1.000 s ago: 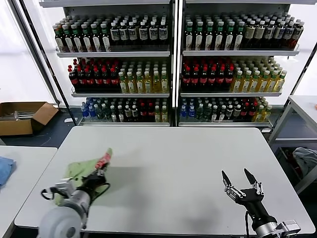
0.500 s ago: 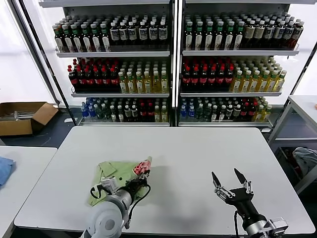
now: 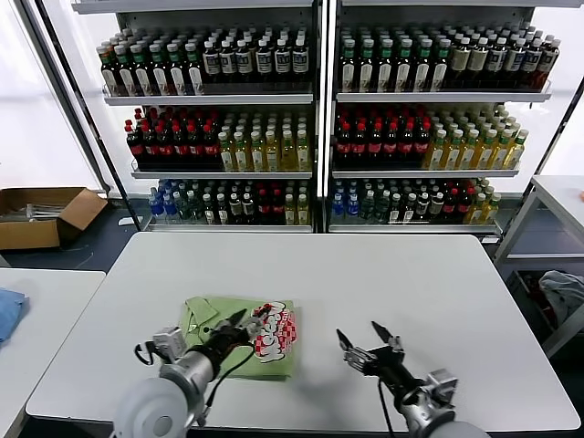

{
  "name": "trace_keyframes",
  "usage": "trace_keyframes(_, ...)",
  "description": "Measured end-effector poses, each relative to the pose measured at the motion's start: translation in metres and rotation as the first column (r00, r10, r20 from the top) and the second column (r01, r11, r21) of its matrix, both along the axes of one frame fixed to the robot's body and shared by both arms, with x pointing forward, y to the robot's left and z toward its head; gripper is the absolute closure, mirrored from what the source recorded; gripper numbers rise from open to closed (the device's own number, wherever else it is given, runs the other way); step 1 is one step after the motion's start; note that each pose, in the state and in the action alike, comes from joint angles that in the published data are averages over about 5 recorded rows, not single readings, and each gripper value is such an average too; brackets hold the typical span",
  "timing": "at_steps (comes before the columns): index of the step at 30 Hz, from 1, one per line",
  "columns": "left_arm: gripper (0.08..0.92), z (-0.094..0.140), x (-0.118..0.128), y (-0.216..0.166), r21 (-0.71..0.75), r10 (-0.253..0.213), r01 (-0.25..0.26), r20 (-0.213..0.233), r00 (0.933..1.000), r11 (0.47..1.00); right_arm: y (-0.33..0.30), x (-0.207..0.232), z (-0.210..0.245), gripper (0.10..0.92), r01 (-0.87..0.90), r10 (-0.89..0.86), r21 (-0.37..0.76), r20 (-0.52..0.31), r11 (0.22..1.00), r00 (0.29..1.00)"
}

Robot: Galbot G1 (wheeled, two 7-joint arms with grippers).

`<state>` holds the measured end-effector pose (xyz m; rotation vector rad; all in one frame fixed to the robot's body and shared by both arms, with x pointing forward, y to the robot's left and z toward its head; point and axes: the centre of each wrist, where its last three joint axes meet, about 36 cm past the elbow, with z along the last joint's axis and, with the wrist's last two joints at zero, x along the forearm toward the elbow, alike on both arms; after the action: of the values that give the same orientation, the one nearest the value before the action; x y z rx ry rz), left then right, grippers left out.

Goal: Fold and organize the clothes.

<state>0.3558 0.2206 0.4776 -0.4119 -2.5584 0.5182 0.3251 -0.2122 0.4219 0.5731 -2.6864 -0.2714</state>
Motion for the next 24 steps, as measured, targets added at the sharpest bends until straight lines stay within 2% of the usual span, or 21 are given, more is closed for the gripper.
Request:
trace_keyframes(5, 0.205, 0.01, -0.011, 0.027, 0.053, 0.042, -0.045, 0.052, 0.9978, 0.998, 0.041, 0.026, -0.016, 0.2, -0.078, 0.078, 0.003, -0.074, 0.997, 0.994)
trace_keyframes(10, 0.178, 0.015, -0.026, 0.039, 0.075, 0.07, -0.075, 0.068, 0.9952, 0.994, 0.076, 0.048, -0.025, 0.233, -0.152, 0.149, -0.017, -0.115, 0.988, 0.982)
trace_keyframes(16, 0.177, 0.019, -0.039, 0.041, 0.075, 0.095, -0.101, 0.077, 0.9925, 0.992, 0.101, 0.062, -0.025, 0.39, -0.196, 0.189, -0.037, -0.146, 0.98, 0.971)
trace_keyframes(24, 0.177, 0.022, -0.046, 0.042, 0.07, 0.126, -0.132, 0.083, 0.9886, 0.989, 0.104, 0.067, -0.025, 0.607, -0.209, 0.195, -0.069, -0.169, 0.975, 0.966)
